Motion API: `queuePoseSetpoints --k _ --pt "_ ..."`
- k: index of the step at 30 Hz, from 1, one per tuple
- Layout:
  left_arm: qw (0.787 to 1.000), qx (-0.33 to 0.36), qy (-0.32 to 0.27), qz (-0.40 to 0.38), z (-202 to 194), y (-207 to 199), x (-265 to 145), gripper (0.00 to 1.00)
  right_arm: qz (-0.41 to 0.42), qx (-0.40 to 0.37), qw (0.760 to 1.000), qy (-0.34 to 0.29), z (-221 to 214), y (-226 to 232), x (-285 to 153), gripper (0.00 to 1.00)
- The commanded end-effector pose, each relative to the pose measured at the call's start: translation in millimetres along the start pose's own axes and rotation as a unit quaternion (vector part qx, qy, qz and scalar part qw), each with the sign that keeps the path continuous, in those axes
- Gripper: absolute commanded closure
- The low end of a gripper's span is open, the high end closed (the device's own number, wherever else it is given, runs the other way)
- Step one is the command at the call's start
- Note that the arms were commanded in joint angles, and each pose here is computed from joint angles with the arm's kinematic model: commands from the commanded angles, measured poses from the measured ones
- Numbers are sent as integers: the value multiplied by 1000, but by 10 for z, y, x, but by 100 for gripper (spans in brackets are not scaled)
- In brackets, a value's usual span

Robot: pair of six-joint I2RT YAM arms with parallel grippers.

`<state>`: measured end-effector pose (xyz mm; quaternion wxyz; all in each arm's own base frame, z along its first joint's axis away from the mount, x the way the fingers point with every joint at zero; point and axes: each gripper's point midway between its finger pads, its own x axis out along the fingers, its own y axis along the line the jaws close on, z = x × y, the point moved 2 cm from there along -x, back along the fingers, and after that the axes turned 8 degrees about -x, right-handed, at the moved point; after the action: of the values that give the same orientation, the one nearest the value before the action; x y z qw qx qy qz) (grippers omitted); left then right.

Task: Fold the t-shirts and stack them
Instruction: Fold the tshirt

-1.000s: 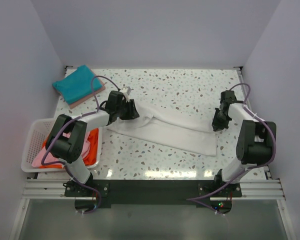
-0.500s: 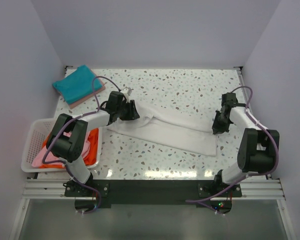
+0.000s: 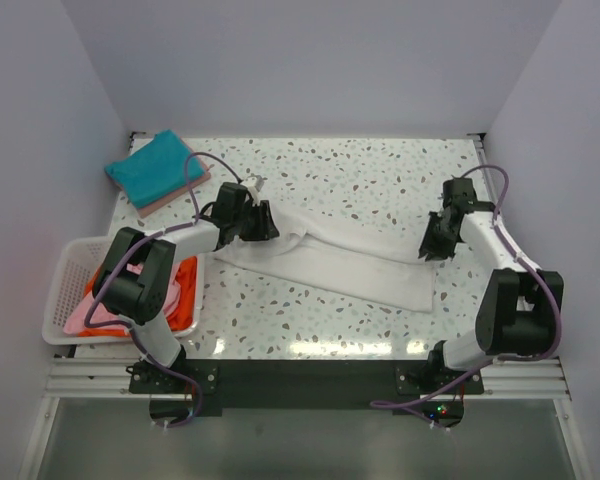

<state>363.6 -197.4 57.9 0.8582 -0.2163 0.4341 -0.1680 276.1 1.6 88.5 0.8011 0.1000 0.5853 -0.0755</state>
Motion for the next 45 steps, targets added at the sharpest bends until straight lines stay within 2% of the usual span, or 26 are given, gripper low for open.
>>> queuePoseSetpoints --k 1,4,10,15,21,31,45 --pt "1000 19 -19 -12 115 -75 -67 51 57 7 997 -57 362 229 -181 73" --pt "1000 22 -17 -12 127 -79 -58 51 105 6 992 -71 523 406 -144 61" --pt "1000 26 -6 5 131 -24 1 51 155 -28 986 -55 606 840 112 55" --pt "999 27 9 29 30 88 -51 51 175 -35 983 -39 548 994 390 54" --pt "999 23 11 35 2 129 -72 51 172 -48 984 -10 397 958 525 54" --pt "999 20 15 39 -24 174 -63 51 185 -70 980 29 146 923 549 54" --pt "999 17 16 40 -55 206 -78 50 175 -94 979 48 -16 845 376 54"
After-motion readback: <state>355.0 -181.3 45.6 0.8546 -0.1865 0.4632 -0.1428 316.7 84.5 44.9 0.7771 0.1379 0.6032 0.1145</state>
